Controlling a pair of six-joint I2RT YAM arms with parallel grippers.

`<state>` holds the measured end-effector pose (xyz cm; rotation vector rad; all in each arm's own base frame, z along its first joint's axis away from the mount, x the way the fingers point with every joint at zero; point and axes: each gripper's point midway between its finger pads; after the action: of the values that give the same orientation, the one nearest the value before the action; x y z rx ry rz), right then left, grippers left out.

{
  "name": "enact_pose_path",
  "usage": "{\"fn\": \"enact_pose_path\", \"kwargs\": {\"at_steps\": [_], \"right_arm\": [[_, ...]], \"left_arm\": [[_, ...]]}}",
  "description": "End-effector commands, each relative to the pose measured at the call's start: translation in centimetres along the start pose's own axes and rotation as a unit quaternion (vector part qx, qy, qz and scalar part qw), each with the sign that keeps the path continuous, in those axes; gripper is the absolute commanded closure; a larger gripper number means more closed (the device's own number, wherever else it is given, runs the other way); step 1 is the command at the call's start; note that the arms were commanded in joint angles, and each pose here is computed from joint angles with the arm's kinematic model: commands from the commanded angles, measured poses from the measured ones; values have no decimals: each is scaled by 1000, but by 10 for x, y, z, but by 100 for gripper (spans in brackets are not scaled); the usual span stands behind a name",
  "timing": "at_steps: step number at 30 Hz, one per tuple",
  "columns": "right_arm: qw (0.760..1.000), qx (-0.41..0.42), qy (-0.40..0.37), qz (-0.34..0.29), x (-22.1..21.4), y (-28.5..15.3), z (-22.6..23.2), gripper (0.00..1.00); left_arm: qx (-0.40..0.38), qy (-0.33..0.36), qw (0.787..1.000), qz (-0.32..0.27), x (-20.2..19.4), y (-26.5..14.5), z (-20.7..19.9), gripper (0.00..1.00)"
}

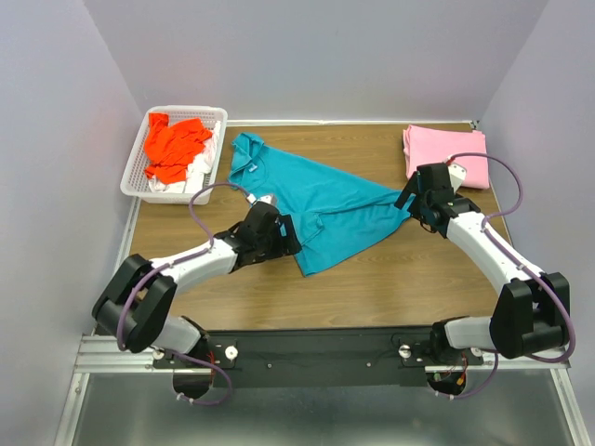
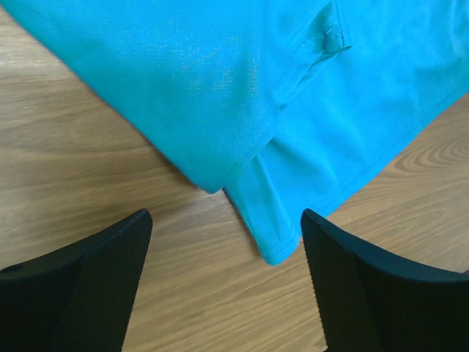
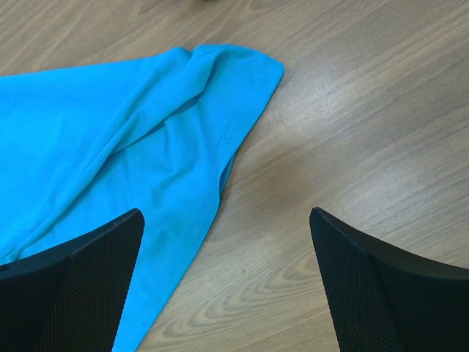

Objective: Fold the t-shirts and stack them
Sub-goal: Flatten the tshirt out

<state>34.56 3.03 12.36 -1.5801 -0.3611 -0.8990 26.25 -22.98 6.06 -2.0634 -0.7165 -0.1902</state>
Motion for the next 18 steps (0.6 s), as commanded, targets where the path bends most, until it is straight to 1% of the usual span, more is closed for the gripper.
{"fn": "enact_pose_path", "kwargs": {"at_steps": [1,2,4,5,7,10,12,13,14,16,18], "right_arm": [[1000,-11,1,-1,-4,2,-5,0],[1000,-11,1,-3,-2,1,-6,0],[1000,-11,1,-4,-3,1,-6,0],[1000,-13,0,-5,-2,1,-7,0],[1000,-14,-1,-4,-4,1,-8,0],[1000,-13,-1,-4,-3,1,-7,0],[1000,-11,-3,-3,-3,1,-7,0],[1000,-12,-4,-3,-3,1,-7,0],[1000,-12,-3,-3,-4,1,-7,0],[1000,-10,-4,-4,-3,0,-6,0],[1000,-9,-6,-4,-3,0,-7,0]], "left_arm": [[-14,2,1000,14,-1,14,-11,14],[-9,7,1000,19,-2,18,-10,19],[-4,4,1000,23,-4,21,-8,24],[-1,3,1000,23,-4,22,-7,30],[5,1,1000,21,-4,25,-5,36],[21,1,1000,21,-5,29,2,41],[31,-1,999,28,-7,34,5,41],[35,1,999,30,-8,36,7,46],[47,1,999,21,-4,41,10,49],[52,2,998,21,-3,44,11,53],[59,3,998,21,-1,47,11,62]]}}
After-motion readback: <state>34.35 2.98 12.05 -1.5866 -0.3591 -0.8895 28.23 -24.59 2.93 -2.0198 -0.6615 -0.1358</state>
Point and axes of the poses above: each gripper's point midway between its finger pads, its own y axis out along the fingers, its own z axis along the line the jaws close on, x = y × z, and after that the axes turned 12 degrees about -y, right-handed
